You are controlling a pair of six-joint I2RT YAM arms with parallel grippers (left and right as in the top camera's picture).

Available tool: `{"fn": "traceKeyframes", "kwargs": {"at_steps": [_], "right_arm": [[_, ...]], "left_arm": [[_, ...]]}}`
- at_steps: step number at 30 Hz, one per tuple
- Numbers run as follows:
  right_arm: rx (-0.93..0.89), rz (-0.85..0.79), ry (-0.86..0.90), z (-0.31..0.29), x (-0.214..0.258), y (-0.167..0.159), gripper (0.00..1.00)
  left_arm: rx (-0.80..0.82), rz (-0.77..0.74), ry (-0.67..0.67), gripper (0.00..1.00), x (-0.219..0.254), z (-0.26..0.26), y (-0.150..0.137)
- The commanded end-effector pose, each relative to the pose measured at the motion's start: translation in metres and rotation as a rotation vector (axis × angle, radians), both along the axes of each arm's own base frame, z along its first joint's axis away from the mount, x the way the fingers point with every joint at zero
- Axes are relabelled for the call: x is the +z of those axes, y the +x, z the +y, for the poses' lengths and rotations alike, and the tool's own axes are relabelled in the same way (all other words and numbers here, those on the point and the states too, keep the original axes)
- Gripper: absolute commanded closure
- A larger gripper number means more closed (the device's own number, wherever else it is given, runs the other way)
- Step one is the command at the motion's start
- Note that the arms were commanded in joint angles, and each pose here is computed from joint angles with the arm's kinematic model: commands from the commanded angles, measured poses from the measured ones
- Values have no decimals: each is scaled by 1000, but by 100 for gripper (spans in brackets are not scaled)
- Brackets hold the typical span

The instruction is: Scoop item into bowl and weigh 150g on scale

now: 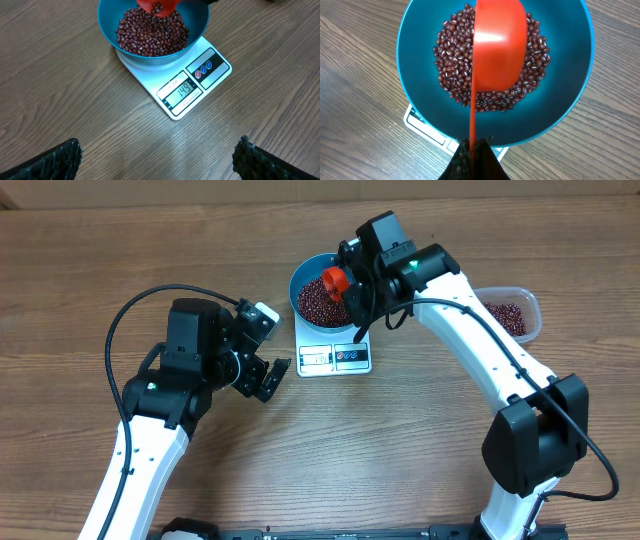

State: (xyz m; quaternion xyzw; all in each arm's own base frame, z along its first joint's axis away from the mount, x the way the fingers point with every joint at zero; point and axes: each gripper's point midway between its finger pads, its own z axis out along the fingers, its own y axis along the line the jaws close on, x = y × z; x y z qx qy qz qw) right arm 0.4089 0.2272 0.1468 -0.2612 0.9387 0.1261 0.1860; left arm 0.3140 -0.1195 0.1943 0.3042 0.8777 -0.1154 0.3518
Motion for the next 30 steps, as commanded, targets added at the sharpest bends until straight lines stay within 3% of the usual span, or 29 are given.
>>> {"fn": "traceKeyframes", "kwargs": {"at_steps": [1,30], "right_arm": [[-5,-50,70,3,31,4,96],[-35,-10,73,-4,29,0,96]], "left_arm": [[16,-6,-2,1,4,2,4],[16,-6,-2,0,4,2,4]]}}
